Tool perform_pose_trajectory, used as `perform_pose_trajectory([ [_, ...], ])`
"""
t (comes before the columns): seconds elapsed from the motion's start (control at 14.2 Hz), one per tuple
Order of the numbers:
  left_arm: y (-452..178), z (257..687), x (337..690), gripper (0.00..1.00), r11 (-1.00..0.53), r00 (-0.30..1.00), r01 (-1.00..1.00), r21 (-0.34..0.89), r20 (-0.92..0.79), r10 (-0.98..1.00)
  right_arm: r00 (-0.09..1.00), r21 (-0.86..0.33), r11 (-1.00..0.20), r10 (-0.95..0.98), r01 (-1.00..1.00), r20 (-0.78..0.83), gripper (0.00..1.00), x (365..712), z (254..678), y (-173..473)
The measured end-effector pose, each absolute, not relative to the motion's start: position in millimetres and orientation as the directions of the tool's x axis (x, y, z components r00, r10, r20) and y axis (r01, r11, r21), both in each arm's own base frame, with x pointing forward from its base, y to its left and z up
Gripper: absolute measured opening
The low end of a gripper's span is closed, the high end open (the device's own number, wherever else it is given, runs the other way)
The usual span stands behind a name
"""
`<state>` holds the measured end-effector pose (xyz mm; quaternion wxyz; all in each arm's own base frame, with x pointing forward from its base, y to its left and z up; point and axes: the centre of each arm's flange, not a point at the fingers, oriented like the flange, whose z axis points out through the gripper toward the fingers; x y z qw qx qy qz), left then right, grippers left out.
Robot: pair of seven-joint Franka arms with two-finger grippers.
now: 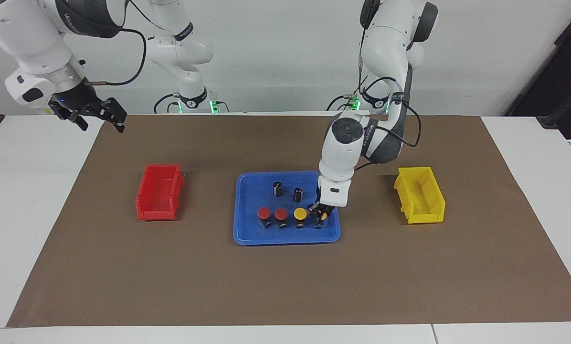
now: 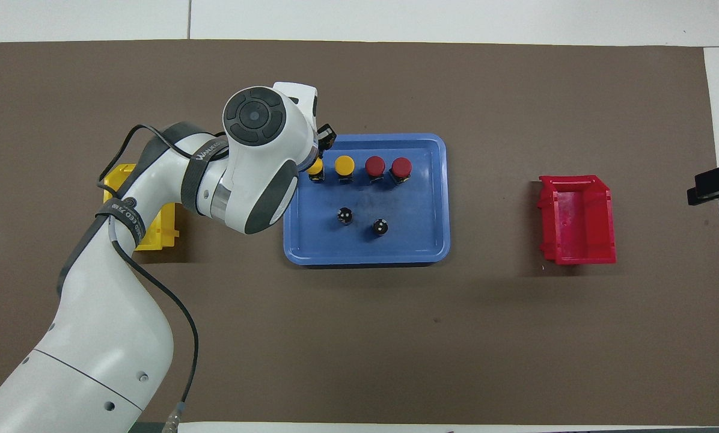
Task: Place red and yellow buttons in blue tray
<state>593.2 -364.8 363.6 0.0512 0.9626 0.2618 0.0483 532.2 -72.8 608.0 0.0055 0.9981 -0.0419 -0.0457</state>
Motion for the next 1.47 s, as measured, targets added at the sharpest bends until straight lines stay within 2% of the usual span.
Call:
perform_pose_trajectory([
  [0.07,-364.8,363.6,593.3,0.41,-0.858,0.858,0.499,0.124,0.066,0.509,0.992,0.015,-0.996,-0.084,-0.083,-0.091,1.00,532.2,608.1,-72.5],
  [0.14,-364.6,363.4,593.3,0.47,-0.858,0.859,0.498,0.123,0.066,0.508,0.992,0.015,-0.997,-0.083,-0.082,-0.091,1.00,532.2,608.1,-72.3],
  [0.35,-363.9,367.3,595.2,0.82,-0.872,0.868,0.478,0.109,0.095,0.488,0.992,0.015,-0.997,-0.082,-0.081,-0.090,1.00,532.2,608.2,-71.9],
  [0.49,-361.5,380.0,598.5,1.00,-0.874,0.868,0.478,0.091,0.102,0.485,0.992,0.015,-0.997,-0.082,-0.081,-0.090,1.00,532.2,608.2,-71.8],
  [0.7,-349.6,422.2,595.5,1.00,-0.892,0.886,0.450,0.053,0.097,0.453,0.993,0.015,-0.997,-0.082,-0.081,-0.090,1.00,532.2,608.2,-71.8],
  [0.91,-313.3,475.0,582.9,1.00,-0.945,0.944,0.326,-0.032,0.068,0.323,0.993,0.015,-0.997,-0.082,-0.081,-0.090,1.00,532.2,608.2,-71.8],
  [1.26,-172.3,563.4,575.3,1.00,-0.991,0.995,0.098,-0.089,-0.012,0.099,0.993,0.014,-0.997,-0.082,-0.081,-0.090,1.00,532.2,608.2,-71.7],
  [1.47,-90.2,606.9,554.4,1.00,-0.996,0.999,-0.009,-0.084,-0.047,-0.005,0.993,0.014,-0.997,-0.082,-0.081,-0.090,1.00,532.2,608.2,-71.7],
])
